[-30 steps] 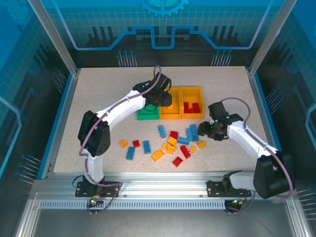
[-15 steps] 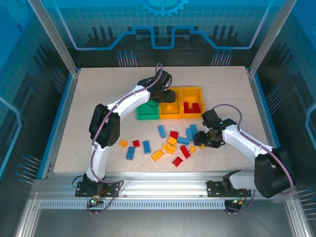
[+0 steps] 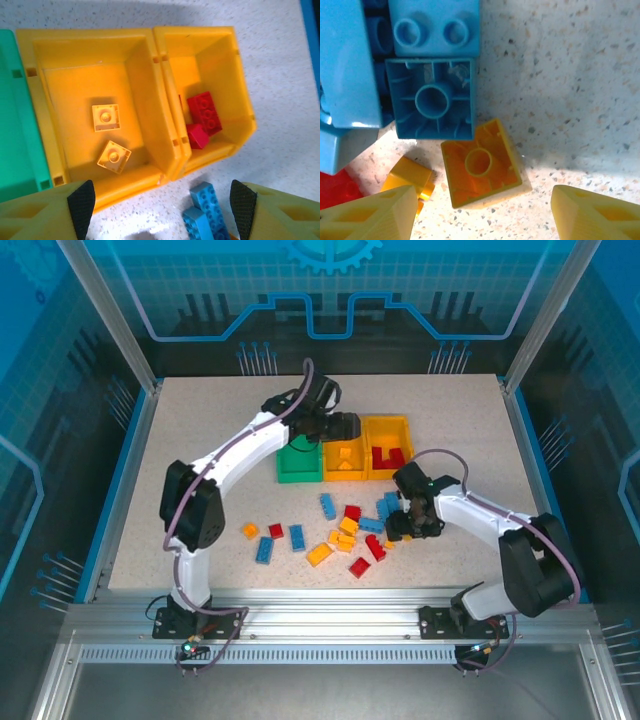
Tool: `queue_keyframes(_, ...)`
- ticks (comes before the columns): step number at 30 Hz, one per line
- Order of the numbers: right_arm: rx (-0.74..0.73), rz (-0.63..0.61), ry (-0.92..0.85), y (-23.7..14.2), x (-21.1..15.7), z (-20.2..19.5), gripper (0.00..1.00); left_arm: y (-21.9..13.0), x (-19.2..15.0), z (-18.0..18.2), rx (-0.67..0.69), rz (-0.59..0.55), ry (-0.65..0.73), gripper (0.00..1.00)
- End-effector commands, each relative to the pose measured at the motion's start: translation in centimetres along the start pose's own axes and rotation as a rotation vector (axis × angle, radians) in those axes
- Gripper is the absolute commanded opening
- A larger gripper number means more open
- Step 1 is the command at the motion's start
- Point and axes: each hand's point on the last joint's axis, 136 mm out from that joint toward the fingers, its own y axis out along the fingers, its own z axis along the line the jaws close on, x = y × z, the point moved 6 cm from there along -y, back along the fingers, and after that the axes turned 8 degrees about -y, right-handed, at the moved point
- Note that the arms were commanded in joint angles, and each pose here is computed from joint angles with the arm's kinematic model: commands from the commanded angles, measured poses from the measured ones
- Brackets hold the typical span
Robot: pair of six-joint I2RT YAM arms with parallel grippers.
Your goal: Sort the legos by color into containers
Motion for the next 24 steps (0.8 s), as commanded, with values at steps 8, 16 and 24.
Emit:
queue_keyframes(8,-0.042,0.108,-0.102,1.1,0.5,0.3,0.56,-3.7,-1.6,4.8,0.024,-0.019,-0.099,0.76)
queue_keyframes(16,-0.078,0.127,-0.092,1.5,0.4,0.1,0.39,-5.4,-2.3,8.0,0.082,-0.044,-0.134,0.77)
queue_keyframes(24,-0.05,0.005,-0.078,-2.4,2.2,0.5,0.29,-7.1,-4.2,12.9,0.229,-0.056,-0.201,0.78)
